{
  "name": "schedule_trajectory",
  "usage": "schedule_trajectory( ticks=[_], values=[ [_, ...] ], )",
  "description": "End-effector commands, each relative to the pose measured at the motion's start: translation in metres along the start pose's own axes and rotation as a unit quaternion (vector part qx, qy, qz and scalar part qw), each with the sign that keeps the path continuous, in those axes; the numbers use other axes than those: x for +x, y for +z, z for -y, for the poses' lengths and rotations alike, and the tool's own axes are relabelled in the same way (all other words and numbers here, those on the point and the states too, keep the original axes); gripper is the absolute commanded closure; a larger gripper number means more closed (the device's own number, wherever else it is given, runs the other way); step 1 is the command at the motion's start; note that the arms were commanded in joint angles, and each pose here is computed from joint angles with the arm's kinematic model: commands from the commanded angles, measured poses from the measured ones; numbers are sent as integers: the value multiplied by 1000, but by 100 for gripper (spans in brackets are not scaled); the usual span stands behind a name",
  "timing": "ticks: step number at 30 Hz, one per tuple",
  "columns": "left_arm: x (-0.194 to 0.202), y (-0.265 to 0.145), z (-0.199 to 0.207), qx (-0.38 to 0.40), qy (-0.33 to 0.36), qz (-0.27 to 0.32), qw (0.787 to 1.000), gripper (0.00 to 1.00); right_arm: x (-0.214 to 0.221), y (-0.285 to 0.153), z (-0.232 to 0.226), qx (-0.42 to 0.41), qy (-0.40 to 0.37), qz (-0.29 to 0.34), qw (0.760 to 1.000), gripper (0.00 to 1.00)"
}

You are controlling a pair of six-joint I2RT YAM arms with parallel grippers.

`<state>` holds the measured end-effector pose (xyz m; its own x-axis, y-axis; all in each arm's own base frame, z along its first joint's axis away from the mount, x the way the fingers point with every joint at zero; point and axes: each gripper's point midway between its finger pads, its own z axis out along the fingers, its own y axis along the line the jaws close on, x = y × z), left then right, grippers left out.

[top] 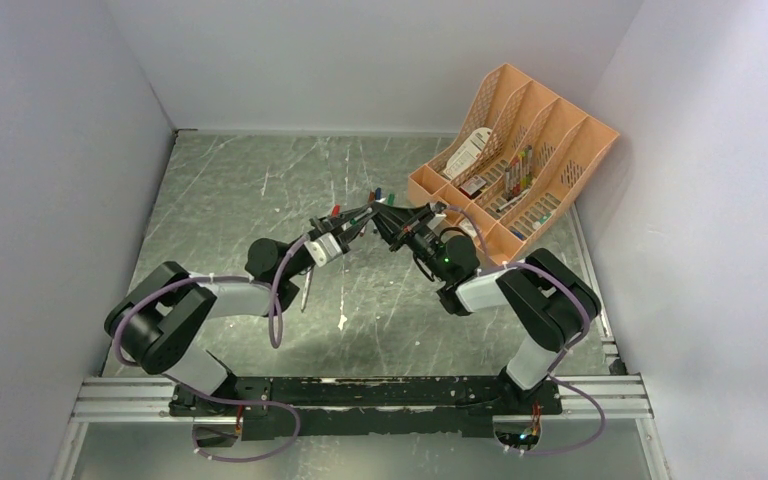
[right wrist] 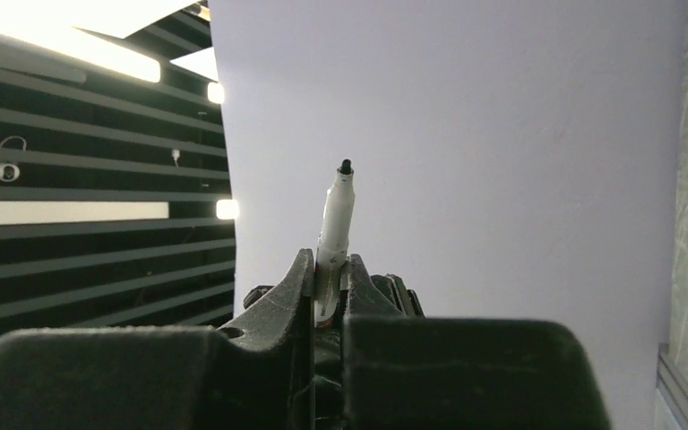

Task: Insert the pens into the pen caps

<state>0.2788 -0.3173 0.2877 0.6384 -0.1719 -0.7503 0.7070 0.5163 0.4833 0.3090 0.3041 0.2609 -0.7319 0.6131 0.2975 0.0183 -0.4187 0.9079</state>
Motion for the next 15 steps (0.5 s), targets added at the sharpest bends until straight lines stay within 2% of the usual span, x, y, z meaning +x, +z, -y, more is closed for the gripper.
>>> schedule_trajectory(
  ticks=[1, 4, 6, 7, 8, 9, 10, 12, 15],
  values=[
    [-57, 2, -2, 4, 28, 106, 994, 93, 7, 3, -35, -62, -8, -10, 998, 100],
    [-67, 5, -1, 14, 2, 114, 993, 93, 8, 2, -38, -69, -14, -13, 997, 100],
    [-76, 8, -4, 14, -43, 118, 992, 90, 8, 1, -39, -71, -19, -12, 997, 100],
    [-82, 9, -8, 4, -86, 117, 989, 88, 8, 0, -39, -72, -25, -12, 997, 100],
    [-82, 11, -10, -2, -163, 101, 981, 79, 7, 0, -39, -72, -31, -13, 997, 100],
    [-85, 16, -14, -4, -190, 80, 978, 66, 6, -1, -38, -72, -36, -11, 997, 100],
    [-80, 21, -15, 0, -211, 35, 977, 56, 5, -3, -38, -74, -44, -11, 996, 100],
    [-72, 28, -23, -9, -239, -48, 970, 46, -2, -7, -37, -75, -70, -5, 995, 100],
    [-75, 27, -27, -8, -277, -66, 959, 36, -11, -13, -31, -56, -134, 2, 989, 100]
  ],
)
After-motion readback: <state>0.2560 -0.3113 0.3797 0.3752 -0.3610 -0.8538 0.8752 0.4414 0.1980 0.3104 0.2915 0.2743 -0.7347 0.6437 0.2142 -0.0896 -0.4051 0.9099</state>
